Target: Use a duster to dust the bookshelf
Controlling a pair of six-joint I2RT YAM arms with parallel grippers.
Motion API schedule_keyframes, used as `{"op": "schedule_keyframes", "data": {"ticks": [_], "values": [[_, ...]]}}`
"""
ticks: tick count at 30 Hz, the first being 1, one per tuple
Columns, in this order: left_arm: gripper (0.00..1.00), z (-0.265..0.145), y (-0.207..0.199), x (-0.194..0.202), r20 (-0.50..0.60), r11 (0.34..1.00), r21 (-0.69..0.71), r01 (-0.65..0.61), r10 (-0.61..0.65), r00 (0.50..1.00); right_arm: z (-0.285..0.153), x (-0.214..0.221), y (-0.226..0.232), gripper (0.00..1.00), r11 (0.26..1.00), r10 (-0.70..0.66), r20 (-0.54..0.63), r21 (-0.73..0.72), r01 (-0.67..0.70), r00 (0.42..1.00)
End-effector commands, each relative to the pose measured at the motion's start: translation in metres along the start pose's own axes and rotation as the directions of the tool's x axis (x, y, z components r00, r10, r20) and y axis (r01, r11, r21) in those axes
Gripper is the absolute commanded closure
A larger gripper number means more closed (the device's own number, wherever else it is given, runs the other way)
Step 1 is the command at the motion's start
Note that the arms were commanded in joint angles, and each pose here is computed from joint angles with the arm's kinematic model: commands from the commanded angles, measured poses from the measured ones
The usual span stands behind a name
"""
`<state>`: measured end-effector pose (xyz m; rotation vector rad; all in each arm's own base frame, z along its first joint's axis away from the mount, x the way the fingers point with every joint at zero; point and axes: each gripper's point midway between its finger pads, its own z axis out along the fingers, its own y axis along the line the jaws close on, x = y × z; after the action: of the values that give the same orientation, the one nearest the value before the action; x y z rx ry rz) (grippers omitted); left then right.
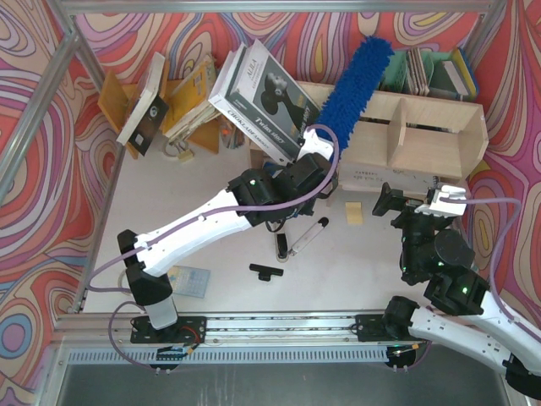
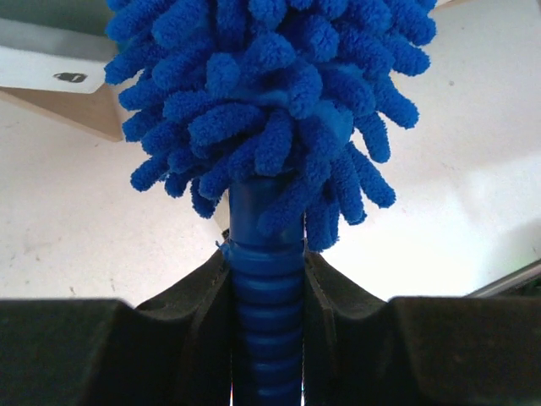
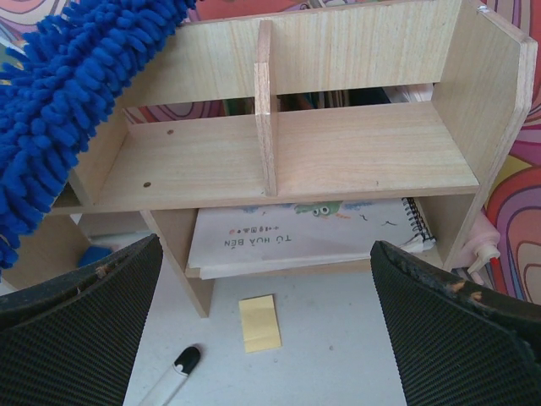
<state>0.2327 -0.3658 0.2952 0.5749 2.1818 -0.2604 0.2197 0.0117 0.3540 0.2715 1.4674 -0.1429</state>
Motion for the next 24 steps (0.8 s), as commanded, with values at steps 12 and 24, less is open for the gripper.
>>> {"op": "schedule_keyframes", "data": {"ticks": [12,24], "values": [[1.0,-0.029,-0.083,-0.003,0.062,0.951,0.286,-0.118,0.105,0.993,0.0,-0.001,-0.004,0.01,1.0,0.006,0.009,0.017,-0.006,1.0],[1.0,-0.061,-0.019,-0.033,0.309,0.991,0.131,-0.002,-0.039,0.95,0.001,0.001,-0.001,0.01,1.0,-0.006,0.005,0.016,0.006,1.0]]}}
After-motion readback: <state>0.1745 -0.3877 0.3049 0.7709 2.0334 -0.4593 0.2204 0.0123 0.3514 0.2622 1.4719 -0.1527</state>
